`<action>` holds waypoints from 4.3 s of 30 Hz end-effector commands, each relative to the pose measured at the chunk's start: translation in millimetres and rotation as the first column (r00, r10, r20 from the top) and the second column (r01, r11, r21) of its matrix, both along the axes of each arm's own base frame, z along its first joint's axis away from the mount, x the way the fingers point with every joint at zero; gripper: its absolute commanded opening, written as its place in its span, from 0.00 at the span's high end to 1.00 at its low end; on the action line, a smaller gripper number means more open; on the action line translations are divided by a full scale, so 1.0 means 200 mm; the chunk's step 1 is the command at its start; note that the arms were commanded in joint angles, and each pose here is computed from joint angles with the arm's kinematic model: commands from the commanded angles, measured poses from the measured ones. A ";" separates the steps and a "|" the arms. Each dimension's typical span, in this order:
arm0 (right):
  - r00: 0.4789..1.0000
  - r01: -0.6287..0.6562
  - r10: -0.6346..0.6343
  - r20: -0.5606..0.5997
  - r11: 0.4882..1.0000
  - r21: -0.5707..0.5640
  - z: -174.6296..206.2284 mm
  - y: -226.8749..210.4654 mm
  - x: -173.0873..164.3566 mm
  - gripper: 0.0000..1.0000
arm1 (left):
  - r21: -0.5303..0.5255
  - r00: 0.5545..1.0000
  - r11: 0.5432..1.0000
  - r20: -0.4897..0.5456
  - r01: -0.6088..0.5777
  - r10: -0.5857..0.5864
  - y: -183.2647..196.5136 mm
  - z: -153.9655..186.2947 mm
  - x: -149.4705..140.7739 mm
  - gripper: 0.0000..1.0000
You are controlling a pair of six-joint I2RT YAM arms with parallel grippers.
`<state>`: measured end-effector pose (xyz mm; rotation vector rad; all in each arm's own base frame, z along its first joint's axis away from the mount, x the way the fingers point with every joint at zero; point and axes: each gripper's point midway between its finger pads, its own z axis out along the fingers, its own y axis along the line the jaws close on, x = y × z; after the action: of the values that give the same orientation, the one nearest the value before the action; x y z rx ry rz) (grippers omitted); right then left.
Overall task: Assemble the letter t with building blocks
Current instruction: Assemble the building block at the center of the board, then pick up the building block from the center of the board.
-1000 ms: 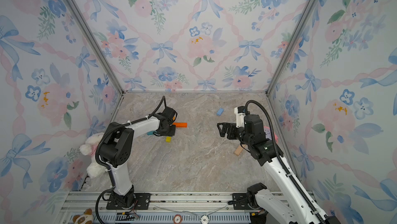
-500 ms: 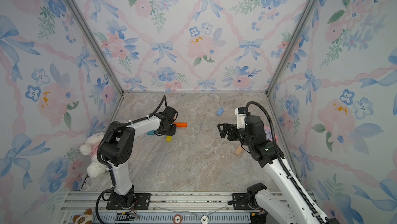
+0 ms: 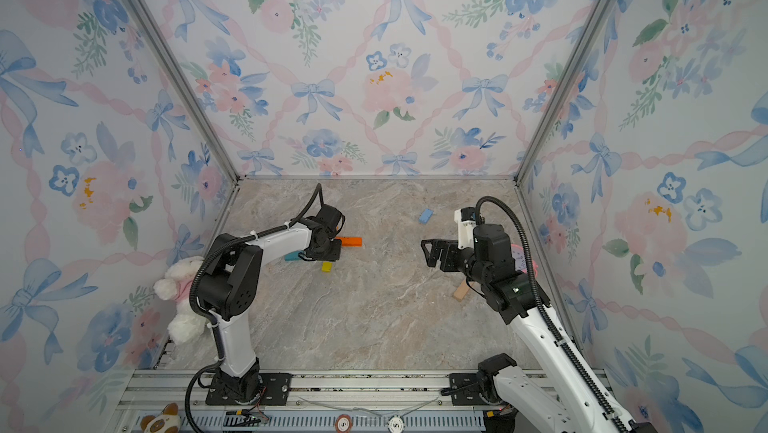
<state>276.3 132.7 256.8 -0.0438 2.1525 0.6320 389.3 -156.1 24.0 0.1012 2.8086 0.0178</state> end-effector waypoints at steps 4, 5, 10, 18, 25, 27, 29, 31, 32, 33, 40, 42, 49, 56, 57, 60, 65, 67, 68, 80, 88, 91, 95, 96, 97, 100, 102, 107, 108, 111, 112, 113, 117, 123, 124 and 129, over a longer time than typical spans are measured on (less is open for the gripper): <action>1.000 0.019 -0.019 -0.015 1.000 -0.014 -0.04 -0.03 -0.01 0.02 | 0.020 0.999 1.000 -0.024 -0.022 0.023 0.02 -0.04 0.00 0.68; 1.000 0.018 -0.018 -0.013 1.000 -0.014 -0.04 -0.03 -0.01 0.02 | 0.019 0.999 1.000 -0.023 -0.023 0.023 0.02 -0.04 0.00 0.67; 1.000 0.016 -0.016 -0.015 1.000 -0.014 -0.04 -0.03 -0.01 0.02 | 0.020 0.999 0.999 -0.026 -0.030 0.031 0.03 -0.04 -0.01 0.68; 1.000 0.016 -0.016 -0.014 1.000 -0.016 -0.04 -0.03 -0.01 0.03 | 0.025 0.999 0.999 -0.026 -0.043 0.044 0.04 -0.05 -0.01 0.67; 1.000 0.015 -0.015 -0.014 1.000 -0.015 -0.04 -0.03 -0.01 0.03 | 0.025 0.998 0.999 -0.028 -0.047 0.047 0.04 -0.06 0.00 0.67; 1.000 0.014 -0.014 -0.012 1.000 -0.015 -0.04 -0.03 -0.01 0.03 | 0.025 0.998 0.999 -0.027 -0.048 0.049 0.04 -0.06 0.00 0.67; 1.000 0.015 -0.015 -0.013 1.000 -0.014 -0.04 -0.03 -0.01 0.03 | 0.023 0.998 0.999 -0.025 -0.049 0.049 0.03 -0.06 0.00 0.67; 1.000 0.014 -0.014 -0.012 1.000 -0.015 -0.04 -0.03 -0.01 0.03 | 0.026 0.998 0.998 -0.026 -0.049 0.050 0.04 -0.06 0.00 0.66; 1.000 0.014 -0.015 -0.015 1.000 -0.015 -0.04 -0.03 -0.01 0.03 | 0.028 0.998 0.998 -0.026 -0.048 0.049 0.04 -0.06 0.00 0.66; 1.000 0.014 -0.014 -0.014 1.000 -0.015 -0.04 -0.03 -0.01 0.03 | 0.025 0.998 0.998 -0.024 -0.050 0.050 0.04 -0.06 0.00 0.66; 1.000 0.014 -0.014 -0.016 1.000 -0.012 -0.05 -0.03 -0.02 0.03 | 0.027 0.999 0.998 -0.022 -0.049 0.050 0.03 -0.06 0.01 0.63; 1.000 0.013 -0.013 -0.016 1.000 -0.011 -0.05 -0.03 -0.02 0.03 | 0.022 0.998 0.999 -0.024 -0.049 0.049 0.03 -0.06 0.01 0.62; 1.000 0.013 -0.013 -0.016 1.000 -0.012 -0.05 -0.03 -0.02 0.03 | 0.022 0.998 0.998 -0.016 -0.056 0.056 0.03 -0.04 0.00 0.55; 1.000 0.014 -0.014 -0.021 1.000 -0.009 -0.06 -0.03 -0.03 0.03 | 0.000 0.998 0.998 0.013 -0.059 0.059 0.02 0.03 0.00 0.48; 1.000 0.015 -0.015 -0.021 1.000 -0.010 -0.06 -0.03 -0.03 0.03 | -0.008 0.998 0.998 0.021 -0.057 0.057 0.01 0.05 0.00 0.47; 1.000 0.015 -0.015 -0.020 1.000 -0.009 -0.06 -0.03 -0.03 0.03 | -0.032 0.997 0.998 0.057 -0.058 0.059 -0.01 0.13 0.01 0.45; 1.000 0.012 -0.012 -0.023 1.000 -0.011 -0.06 -0.03 -0.03 0.03 | -0.079 0.990 0.995 0.120 -0.061 0.070 -0.02 0.30 0.00 0.38; 1.000 0.013 -0.013 -0.022 1.000 -0.012 -0.06 -0.04 -0.04 0.03 | -0.105 0.984 0.993 0.160 -0.062 0.079 -0.01 0.40 -0.01 0.35; 1.000 0.014 -0.014 -0.020 1.000 -0.012 -0.05 -0.04 -0.04 0.03 | -0.118 0.982 0.991 0.174 -0.059 0.079 -0.01 0.44 -0.02 0.34; 0.994 0.059 -0.070 -0.087 0.991 -0.121 0.02 -0.16 -0.16 0.03 | -0.223 0.766 0.970 0.639 0.094 0.073 0.17 1.53 -0.21 0.07; 0.956 0.169 -0.211 -0.203 0.964 -0.204 0.02 -0.32 -0.32 0.03 | -0.247 0.715 0.943 0.699 0.224 0.013 0.23 1.59 -0.48 0.02; 0.930 0.217 -0.278 -0.242 0.944 -0.250 0.00 -0.39 -0.38 0.03 | -0.247 0.723 0.943 0.691 0.223 0.011 0.26 1.50 -0.55 0.02; 0.889 0.269 -0.362 -0.282 0.909 -0.319 -0.03 -0.47 -0.42 0.02 | -0.259 0.732 0.940 0.681 0.222 0.015 0.29 1.39 -0.61 0.02; 0.878 0.274 -0.377 -0.294 0.901 -0.337 -0.05 -0.48 -0.43 0.02 | -0.270 0.735 0.937 0.677 0.221 0.022 0.29 1.36 -0.63 0.02; 0.869 0.276 -0.389 -0.306 0.894 -0.353 -0.07 -0.49 -0.42 0.01 | -0.283 0.736 0.932 0.676 0.224 0.028 0.29 1.34 -0.64 0.02; 0.854 0.260 -0.398 -0.335 0.884 -0.389 -0.13 -0.49 -0.39 0.00 | -0.308 0.744 0.925 0.667 0.222 0.043 0.29 1.29 -0.66 0.02; 0.857 0.237 -0.388 -0.340 0.882 -0.408 -0.16 -0.47 -0.34 0.02 | -0.325 0.757 0.923 0.651 0.206 0.061 0.29 1.25 -0.67 0.02; 0.887 0.058 -0.286 -0.362 0.847 -0.528 -0.26 -0.41 -0.10 0.08 | -0.375 0.799 0.911 0.594 0.170 0.095 0.29 1.12 -0.66 0.02; 0.889 0.015 -0.271 -0.370 0.825 -0.566 -0.27 -0.41 -0.05 0.10 | -0.386 0.805 0.908 0.584 0.165 0.103 0.28 1.10 -0.66 0.02; 0.894 -0.100 -0.228 -0.385 0.737 -0.668 -0.32 -0.42 0.10 0.14 | -0.405 0.809 0.900 0.576 0.162 0.114 0.27 1.07 -0.66 0.02; 0.899 -0.149 -0.198 -0.391 0.701 -0.698 -0.36 -0.42 0.15 0.15 | -0.406 0.811 0.902 0.572 0.148 0.124 0.28 1.06 -0.65 0.02; 0.900 -0.186 -0.177 -0.398 0.670 -0.718 -0.38 -0.43 0.18 0.16 | -0.409 0.813 0.903 0.566 0.134 0.136 0.29 1.04 -0.64 0.02; 0.900 -0.232 -0.145 -0.411 0.639 -0.734 -0.48 -0.54 0.30 0.21 | -0.414 0.841 0.909 0.509 0.055 0.181 0.33 0.91 -0.62 0.02; 0.889 -0.326 -0.021 -0.458 0.673 -0.664 -0.67 -0.63 0.41 0.28 | -0.414 0.873 0.910 0.435 -0.022 0.218 0.37 0.79 -0.58 0.02; 0.873 -0.372 0.003 -0.488 0.652 -0.660 -0.72 -0.63 0.41 0.29 | -0.412 0.875 0.911 0.430 -0.029 0.222 0.38 0.78 -0.57 0.02; 0.810 -0.453 -0.003 -0.587 0.631 -0.630 -0.90 -0.72 0.46 0.46 | -0.421 0.882 0.905 0.402 -0.058 0.244 0.41 0.75 -0.56 0.02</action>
<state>359.6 -5.6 90.0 -0.5918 2.8560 -0.2521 276.0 -73.0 176.0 -0.1729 2.2926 -0.4069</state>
